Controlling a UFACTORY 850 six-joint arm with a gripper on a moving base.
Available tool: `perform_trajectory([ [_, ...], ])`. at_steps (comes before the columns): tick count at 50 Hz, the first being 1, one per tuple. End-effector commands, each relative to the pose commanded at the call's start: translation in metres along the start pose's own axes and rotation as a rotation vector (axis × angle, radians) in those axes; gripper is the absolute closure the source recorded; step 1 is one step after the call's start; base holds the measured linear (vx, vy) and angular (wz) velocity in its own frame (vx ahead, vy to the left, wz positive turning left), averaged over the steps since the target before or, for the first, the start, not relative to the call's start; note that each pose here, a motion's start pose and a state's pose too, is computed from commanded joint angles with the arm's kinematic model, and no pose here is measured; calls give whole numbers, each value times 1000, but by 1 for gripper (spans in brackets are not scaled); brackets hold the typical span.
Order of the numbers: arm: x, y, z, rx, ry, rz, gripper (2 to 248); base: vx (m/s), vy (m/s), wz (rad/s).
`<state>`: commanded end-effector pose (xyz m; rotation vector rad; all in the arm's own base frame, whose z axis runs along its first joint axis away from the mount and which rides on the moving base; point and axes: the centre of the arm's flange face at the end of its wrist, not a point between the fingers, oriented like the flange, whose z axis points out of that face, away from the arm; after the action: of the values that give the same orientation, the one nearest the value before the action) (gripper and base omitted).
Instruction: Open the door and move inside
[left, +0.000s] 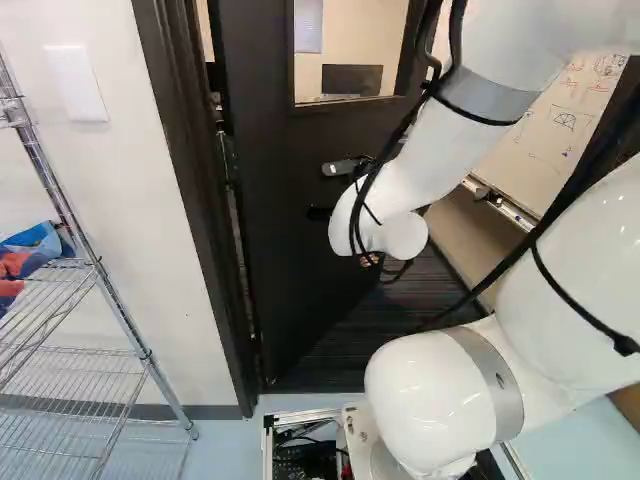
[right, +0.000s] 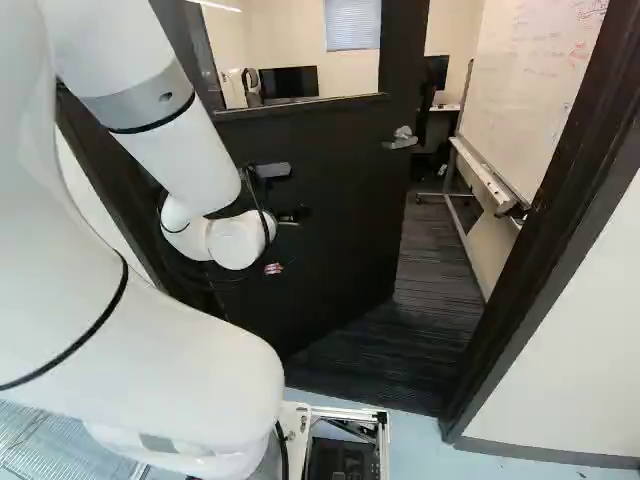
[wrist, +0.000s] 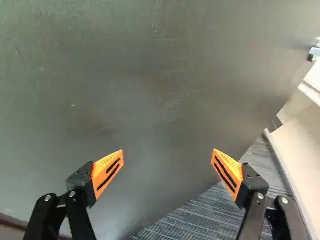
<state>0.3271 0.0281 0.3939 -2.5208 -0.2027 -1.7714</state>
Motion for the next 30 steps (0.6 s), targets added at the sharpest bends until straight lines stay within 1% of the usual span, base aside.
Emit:
perform_trajectory([
  [30,10,4,22,-110,-6,126,3,0,0,0],
])
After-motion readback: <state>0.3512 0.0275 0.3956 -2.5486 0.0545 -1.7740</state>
